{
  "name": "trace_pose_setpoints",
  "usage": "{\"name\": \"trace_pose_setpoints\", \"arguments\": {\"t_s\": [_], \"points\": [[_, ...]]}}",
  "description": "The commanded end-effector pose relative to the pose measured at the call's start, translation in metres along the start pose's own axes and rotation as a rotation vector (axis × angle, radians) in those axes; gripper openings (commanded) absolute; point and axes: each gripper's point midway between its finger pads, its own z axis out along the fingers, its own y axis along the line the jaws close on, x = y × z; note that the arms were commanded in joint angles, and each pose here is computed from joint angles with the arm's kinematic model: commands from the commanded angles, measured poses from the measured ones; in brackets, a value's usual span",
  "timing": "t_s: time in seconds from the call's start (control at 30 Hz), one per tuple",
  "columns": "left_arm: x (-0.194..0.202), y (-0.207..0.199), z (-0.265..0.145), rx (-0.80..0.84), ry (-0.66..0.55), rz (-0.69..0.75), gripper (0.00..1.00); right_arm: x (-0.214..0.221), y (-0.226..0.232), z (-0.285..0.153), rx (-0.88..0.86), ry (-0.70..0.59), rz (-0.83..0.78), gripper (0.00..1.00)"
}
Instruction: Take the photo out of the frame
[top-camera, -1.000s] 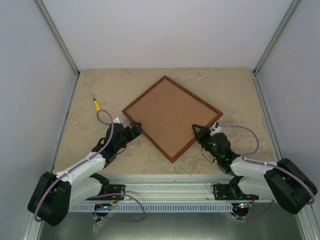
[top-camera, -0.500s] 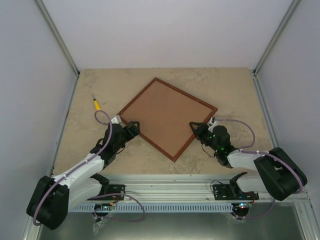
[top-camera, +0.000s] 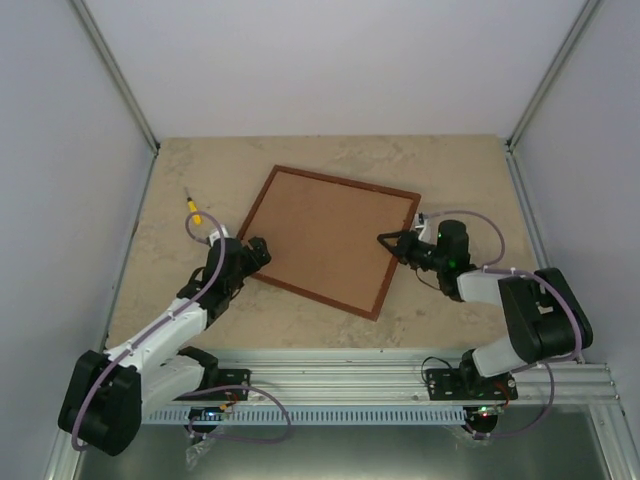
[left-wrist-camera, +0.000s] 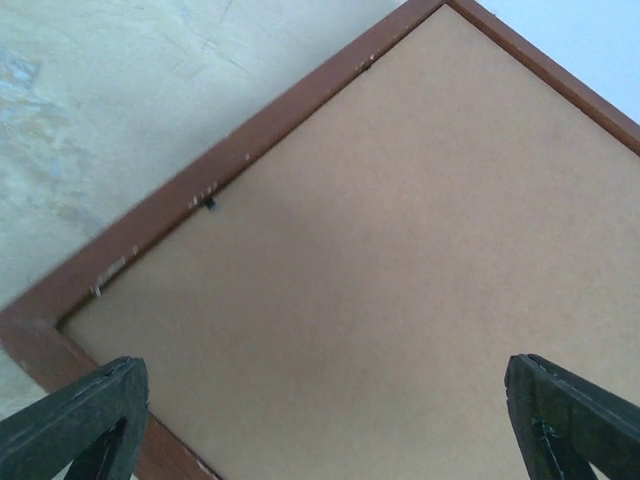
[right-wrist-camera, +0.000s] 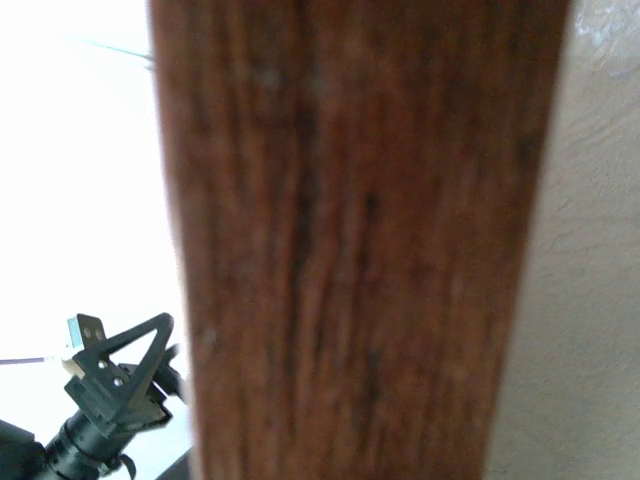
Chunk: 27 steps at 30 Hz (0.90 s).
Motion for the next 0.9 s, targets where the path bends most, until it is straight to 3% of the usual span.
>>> {"name": "trace_pose_setpoints", "arguments": {"t_s": [0.0,0.33,0.87], "points": [[-0.016,0.005,0.003,-0.067,-0.027,0.056,0.99,0.025,-0.039,-0.002,0.074,0.205,-0.165,0.01],[-0.018,0.023,0.034,-0.127,0.038,0.051,0.99,-0.002,-0.072,-0.001,0.112,0.23,-0.151,0.13],[0.005,0.033,0.067,-0.126,0.192,0.082,0.99,-0.029,-0.095,0.009,0.202,0.233,-0.202,0.52]]}}
